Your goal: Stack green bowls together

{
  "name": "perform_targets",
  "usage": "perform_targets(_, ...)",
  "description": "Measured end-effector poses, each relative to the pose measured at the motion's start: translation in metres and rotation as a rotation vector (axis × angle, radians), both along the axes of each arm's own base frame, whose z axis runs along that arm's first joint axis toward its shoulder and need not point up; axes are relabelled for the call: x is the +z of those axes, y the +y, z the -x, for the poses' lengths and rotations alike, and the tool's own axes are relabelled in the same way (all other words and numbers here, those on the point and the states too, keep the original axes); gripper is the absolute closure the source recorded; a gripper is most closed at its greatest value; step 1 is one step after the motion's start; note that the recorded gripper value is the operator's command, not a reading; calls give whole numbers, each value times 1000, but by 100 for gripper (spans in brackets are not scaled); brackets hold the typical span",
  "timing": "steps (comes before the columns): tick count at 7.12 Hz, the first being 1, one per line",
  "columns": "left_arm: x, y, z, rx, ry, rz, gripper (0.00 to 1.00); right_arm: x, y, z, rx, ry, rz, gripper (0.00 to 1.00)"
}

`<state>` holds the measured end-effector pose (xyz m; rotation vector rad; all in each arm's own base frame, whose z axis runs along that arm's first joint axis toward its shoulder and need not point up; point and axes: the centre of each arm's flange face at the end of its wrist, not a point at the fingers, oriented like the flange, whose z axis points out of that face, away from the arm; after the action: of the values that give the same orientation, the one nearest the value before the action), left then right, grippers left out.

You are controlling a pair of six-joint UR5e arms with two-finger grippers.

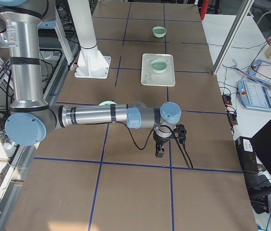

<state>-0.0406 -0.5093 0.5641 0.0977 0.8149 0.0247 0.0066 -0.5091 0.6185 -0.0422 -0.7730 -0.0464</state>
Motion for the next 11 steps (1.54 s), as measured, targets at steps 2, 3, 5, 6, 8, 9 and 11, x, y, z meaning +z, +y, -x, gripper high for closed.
perform_targets(2, -12, -3, 0, 3, 5, -59, 0, 11, 3, 2, -2, -7, -10, 0)
perform_targets(3, -17, -3, -2, 7, 12, -90, 0, 15, 4, 8, -5, -17, -30, 0)
perform_targets(5, -25, -5, -14, 30, 22, -150, 0, 1, -4, 56, -19, -45, -74, 0)
perform_targets(6, -26, -6, -18, 37, 24, -161, 0, -13, -10, 88, -3, -61, -72, 0)
perform_targets(8, -27, -6, -20, 39, 25, -178, 0, -31, -20, 133, 46, -93, -45, 0)
perform_targets(9, -26, -7, -21, 40, 25, -188, 0, -32, -28, 154, 57, -100, -21, 1)
perform_targets(11, -27, -8, -21, 39, 26, -202, 0, -34, -39, 191, 99, -106, 8, 12)
